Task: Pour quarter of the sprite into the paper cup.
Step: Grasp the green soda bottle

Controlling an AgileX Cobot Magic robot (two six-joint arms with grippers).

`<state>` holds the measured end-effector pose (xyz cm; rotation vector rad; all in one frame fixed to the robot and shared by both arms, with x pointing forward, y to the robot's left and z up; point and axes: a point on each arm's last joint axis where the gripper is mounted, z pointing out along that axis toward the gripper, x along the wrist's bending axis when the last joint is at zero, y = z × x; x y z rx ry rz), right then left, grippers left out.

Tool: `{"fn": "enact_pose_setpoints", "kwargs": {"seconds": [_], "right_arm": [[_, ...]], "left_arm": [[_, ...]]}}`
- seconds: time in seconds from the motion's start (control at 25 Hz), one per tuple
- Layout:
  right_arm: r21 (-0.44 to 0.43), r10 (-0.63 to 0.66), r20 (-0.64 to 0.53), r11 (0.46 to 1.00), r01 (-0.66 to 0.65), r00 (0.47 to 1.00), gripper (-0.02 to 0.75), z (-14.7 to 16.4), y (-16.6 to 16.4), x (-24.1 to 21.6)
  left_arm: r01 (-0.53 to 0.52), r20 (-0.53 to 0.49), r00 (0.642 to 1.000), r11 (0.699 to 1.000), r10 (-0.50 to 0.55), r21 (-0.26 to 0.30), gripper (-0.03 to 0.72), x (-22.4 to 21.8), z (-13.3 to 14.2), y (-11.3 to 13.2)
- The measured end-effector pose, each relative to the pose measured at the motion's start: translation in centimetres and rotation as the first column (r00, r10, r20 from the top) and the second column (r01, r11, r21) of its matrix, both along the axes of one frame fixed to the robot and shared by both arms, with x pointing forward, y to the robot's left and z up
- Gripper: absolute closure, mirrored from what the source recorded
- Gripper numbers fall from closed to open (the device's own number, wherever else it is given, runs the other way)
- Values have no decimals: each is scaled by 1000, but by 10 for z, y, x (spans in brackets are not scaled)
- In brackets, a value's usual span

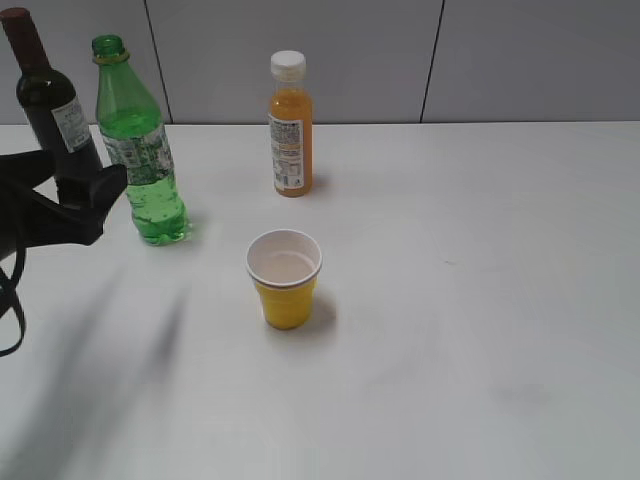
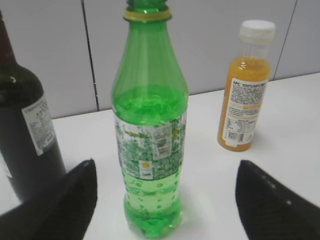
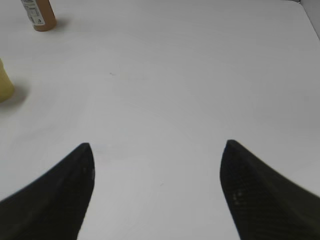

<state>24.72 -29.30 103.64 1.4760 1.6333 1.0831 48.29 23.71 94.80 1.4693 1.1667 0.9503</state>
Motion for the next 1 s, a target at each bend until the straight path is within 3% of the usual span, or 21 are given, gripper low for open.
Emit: {"fn": "enact_pose_setpoints", "kwargs": {"seconds": [0.2,0.68,1.0], "right_arm": [[0,0,0,1000,0,1000,148,0,0,0],[1,0,0,1000,0,1000,148,0,0,0],[0,0,0,1000,0,1000,148,0,0,0]], "left_arm": [[1,36,999,1000,-1,-21,13,8,-15,-2],[-28,2,1000,999,28,-17,13,37,-45,-8],[-46,19,999,998,46,-33,13,59,-50,-13]]}}
